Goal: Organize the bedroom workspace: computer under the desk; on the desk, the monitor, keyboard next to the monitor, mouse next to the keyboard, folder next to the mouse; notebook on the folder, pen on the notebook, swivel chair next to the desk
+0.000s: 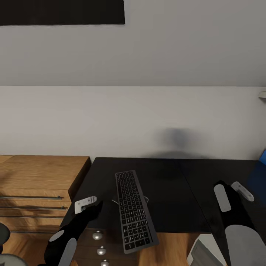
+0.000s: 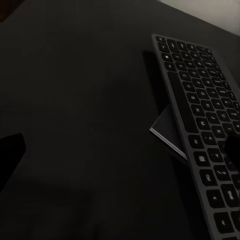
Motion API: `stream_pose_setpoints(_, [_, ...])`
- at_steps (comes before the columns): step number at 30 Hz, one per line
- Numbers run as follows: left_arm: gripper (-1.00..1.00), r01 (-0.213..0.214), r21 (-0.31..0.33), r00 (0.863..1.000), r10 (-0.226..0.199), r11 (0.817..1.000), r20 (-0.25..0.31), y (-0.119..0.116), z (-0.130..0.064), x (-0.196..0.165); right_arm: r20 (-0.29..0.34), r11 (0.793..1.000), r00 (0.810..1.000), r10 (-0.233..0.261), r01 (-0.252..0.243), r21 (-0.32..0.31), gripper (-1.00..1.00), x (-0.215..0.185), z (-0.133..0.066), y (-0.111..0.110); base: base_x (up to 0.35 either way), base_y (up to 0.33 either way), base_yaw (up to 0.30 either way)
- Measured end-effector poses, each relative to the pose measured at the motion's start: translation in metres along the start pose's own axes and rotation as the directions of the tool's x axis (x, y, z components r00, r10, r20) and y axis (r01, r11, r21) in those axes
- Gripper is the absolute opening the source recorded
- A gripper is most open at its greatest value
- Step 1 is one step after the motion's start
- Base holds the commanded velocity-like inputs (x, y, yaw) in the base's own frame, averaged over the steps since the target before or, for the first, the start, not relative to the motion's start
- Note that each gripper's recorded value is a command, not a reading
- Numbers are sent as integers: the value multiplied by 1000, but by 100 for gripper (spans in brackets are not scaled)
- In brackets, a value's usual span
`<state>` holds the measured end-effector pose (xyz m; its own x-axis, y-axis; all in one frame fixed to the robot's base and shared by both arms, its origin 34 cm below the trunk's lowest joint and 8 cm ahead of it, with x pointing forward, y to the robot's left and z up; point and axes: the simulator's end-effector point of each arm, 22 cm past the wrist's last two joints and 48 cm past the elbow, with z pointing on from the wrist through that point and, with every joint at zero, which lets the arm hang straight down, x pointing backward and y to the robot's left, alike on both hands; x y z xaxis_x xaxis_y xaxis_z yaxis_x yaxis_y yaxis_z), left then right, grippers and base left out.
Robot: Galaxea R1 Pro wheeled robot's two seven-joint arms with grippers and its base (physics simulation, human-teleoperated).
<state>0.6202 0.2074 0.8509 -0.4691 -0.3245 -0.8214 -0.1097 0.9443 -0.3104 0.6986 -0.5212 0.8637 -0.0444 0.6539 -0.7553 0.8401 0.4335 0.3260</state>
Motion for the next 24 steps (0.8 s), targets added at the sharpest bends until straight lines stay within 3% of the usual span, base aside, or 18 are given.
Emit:
stream_pose_setpoints(6, [100,0,-13,1000,0,1000,0,0,-5,-8,-87,986,986,-145,138,-89,-100,28,-43,36,0,0,0])
stream_pose_setpoints(9, [100,0,-15,1000,0,1000,0,-1,-7,-11,-185,955,942,-281,255,-152,-100,49,-65,50,0,0,0])
stream_pose_setpoints(11, [100,0,-15,1000,0,1000,0,-2,-8,-14,-233,940,916,-328,290,-182,-100,59,-73,52,0,0,0])
stream_pose_setpoints(13, [100,-1,-15,1000,1,1000,0,-3,-9,-15,-276,928,894,-353,297,-226,-100,72,-80,59,0,0,0])
stream_pose_setpoints(17, [100,-1,-12,1000,1,1000,-1,-4,-9,-14,-314,909,870,-381,291,-297,-100,88,-93,72,0,0,0])
stream_pose_setpoints(20, [100,-2,-9,1000,2,1000,-3,-5,-9,-14,-294,897,867,-402,309,-315,-100,88,-99,76,0,0,0])
stream_pose_setpoints(22, [100,-3,-8,1000,3,1000,-3,-6,-9,-14,-262,873,857,-444,348,-342,-100,93,-108,82,0,0,0])
stream_pose_setpoints(24, [100,-3,-8,1000,3,1000,-3,-6,-9,-14,-248,861,851,-464,367,-352,-100,96,-112,85,0,0,0])
